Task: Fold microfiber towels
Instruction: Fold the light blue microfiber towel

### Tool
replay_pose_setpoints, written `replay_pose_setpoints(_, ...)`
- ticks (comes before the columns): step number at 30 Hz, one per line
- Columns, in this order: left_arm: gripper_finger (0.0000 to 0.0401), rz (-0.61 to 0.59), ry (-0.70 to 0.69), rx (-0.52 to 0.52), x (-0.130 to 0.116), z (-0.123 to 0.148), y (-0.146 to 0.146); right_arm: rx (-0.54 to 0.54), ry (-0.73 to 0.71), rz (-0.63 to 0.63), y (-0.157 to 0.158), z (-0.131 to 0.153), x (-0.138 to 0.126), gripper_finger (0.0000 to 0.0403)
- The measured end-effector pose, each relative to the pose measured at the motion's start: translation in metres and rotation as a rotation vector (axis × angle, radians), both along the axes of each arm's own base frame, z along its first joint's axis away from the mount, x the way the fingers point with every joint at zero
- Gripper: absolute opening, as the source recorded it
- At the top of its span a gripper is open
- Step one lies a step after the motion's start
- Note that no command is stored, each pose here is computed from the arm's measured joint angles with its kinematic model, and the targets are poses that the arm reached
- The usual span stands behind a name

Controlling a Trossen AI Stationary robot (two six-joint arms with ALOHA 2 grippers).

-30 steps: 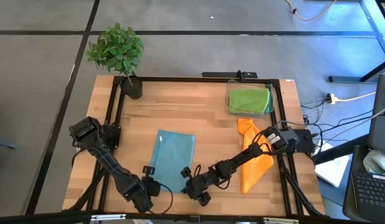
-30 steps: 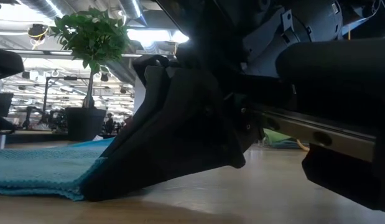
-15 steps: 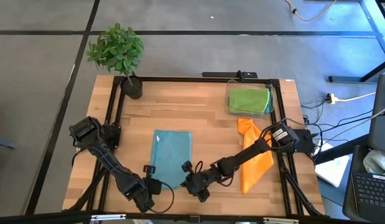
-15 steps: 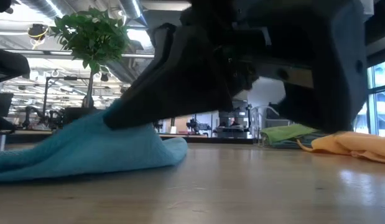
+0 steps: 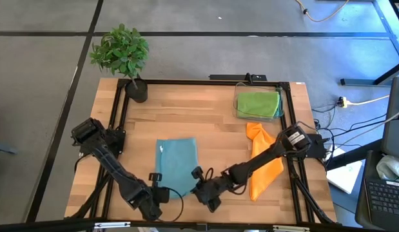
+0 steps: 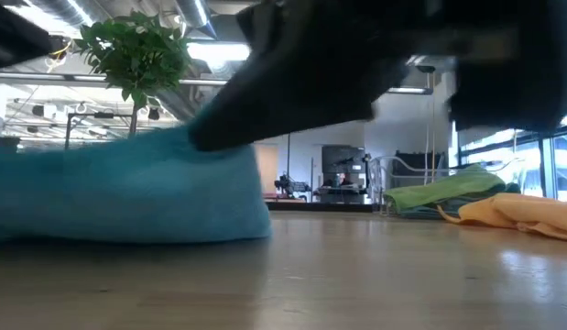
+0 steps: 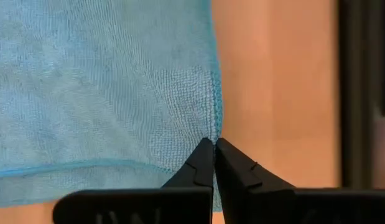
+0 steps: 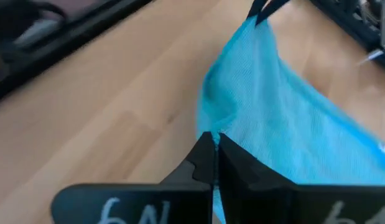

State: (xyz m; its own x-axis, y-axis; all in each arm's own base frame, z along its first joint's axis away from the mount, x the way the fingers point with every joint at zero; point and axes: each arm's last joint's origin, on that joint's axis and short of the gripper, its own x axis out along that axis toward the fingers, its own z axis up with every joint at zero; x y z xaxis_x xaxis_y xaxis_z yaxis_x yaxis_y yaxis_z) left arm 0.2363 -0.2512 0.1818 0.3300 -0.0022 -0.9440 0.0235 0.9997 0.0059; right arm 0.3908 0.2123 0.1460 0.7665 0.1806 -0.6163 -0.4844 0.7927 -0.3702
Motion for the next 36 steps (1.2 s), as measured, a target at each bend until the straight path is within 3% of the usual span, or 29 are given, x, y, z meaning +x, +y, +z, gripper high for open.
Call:
replay_pose_setpoints(7,0.0000,0.023,-0.011,-0.187,0.009,0.015,-0.013,0.020,0.102,-0.002,0.015,0.009,-0.021,0.0009)
replay_pose_setpoints(10,0.0000,0.009,-0.022,-0.215,0.013,0.025,-0.017,0.017,0.091,-0.001,0.020,0.018,-0.027,0.0009)
replay_pose_setpoints(15,0.0000,-0.024,0.009,-0.051,0.013,0.046,-0.007,-0.166,-0.005,-0.055,0.016,0.030,-0.030,0.0009)
replay_pose_setpoints(19,0.0000,0.013,0.086,0.173,0.007,0.053,0.014,-0.275,-0.024,-0.119,-0.003,0.031,-0.020,0.0009)
replay_pose_setpoints(23,0.0000,0.022,0.121,0.329,0.003,0.046,0.030,-0.247,0.033,-0.155,-0.034,0.024,-0.009,0.0009)
replay_pose_setpoints(27,0.0000,0.017,0.148,0.368,0.006,0.029,0.042,-0.247,0.065,-0.198,-0.060,0.019,0.000,0.0009)
replay_pose_setpoints(36,0.0000,0.065,0.226,0.440,0.004,-0.001,0.070,-0.135,0.102,-0.175,-0.107,0.019,0.017,0.0010)
